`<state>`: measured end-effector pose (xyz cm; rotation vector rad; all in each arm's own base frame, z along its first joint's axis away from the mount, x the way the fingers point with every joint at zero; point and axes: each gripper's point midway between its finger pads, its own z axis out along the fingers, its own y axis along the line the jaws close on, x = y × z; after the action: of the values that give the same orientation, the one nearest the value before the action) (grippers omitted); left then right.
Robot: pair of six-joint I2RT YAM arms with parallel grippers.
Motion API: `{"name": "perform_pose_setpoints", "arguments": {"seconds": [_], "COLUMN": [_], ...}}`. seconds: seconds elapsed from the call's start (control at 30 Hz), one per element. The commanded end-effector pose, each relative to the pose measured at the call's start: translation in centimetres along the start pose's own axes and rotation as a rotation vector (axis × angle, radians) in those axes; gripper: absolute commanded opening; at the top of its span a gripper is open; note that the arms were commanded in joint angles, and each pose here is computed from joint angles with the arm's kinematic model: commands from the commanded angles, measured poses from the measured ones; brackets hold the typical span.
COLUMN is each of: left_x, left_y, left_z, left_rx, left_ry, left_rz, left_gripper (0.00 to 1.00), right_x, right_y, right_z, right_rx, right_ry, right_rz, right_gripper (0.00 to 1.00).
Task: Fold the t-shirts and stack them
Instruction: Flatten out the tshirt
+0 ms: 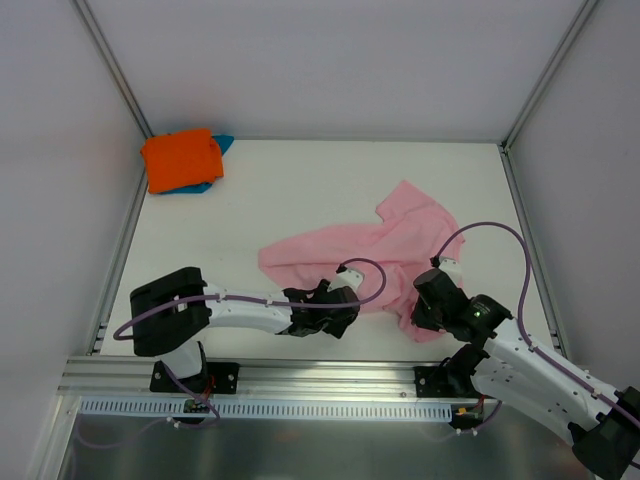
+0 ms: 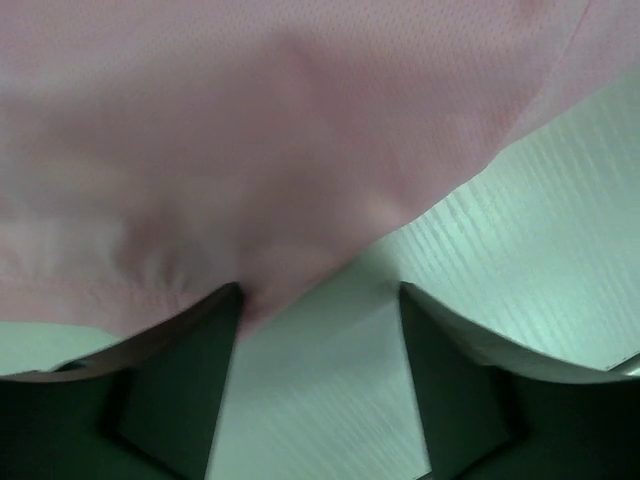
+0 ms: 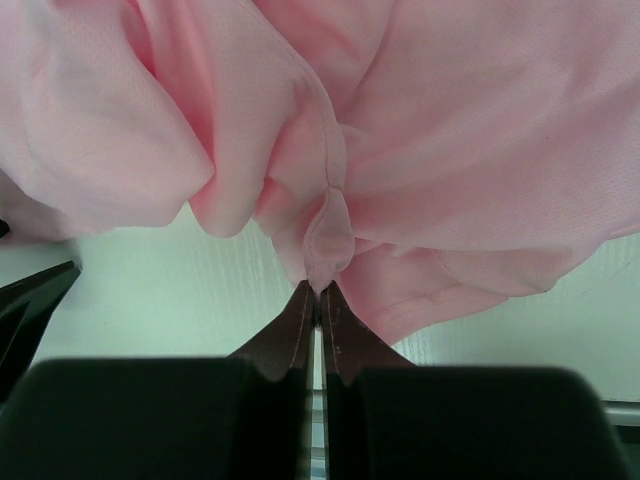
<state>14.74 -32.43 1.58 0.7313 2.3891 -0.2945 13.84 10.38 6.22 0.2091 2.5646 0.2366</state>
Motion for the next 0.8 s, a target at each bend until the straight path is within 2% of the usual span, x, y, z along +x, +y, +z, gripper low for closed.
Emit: {"name": "perform_pose_setpoints", "arguments": {"seconds": [0.0,0.03,0.07,0.17,0.3,0.4,0.53,0.67,0.77], "left_x": [1.1,1.3,1.5,2.1,2.9,2.5,-1.2,-4.1,-5.4], "left_y": [-0.1,0.5,0.9,2.7,4.6,5.9,7.5,11.5,14.3], "left_z": [0.9,1.1,1.2,1.5,1.5,0.0,-5.1,-10.3,-12.5], "left_rx": [0.001,-0.027,-0.047,-0.134,-0.225,-0.282,-0.298,-0.432,-0.541], "left_ry": [0.017,0.016,0.019,0.011,0.015,0.003,-0.128,-0.24,-0.285], "left_rz": [0.004,0.005,0.006,0.008,0.025,0.008,-0.074,-0.078,-0.066], "left_gripper": [0.51,0.39,0.17,0.02,0.0,0.0,0.0,0.0,0.0], "right_x": [-1.0,-1.0,-1.1,-1.1,-1.1,-1.0,-1.0,-1.1,-1.1], "right_y": [0.3,0.3,0.3,0.2,0.2,0.2,0.1,0.3,0.7], "right_z": [-0.5,-0.5,-0.6,-0.6,-0.5,-0.5,-0.5,-0.4,-0.2], "right_rx": [-0.006,-0.004,-0.005,-0.005,-0.004,-0.003,-0.002,-0.007,-0.021], "right_ry": [-0.038,-0.038,-0.039,-0.043,-0.042,-0.039,-0.043,-0.043,-0.041], "right_rz": [-0.005,-0.007,-0.006,-0.005,-0.006,-0.008,-0.012,-0.015,-0.011], "right_gripper": [0.0,0.0,0.01,0.01,0.01,0.01,0.01,0.0,0.0]}}
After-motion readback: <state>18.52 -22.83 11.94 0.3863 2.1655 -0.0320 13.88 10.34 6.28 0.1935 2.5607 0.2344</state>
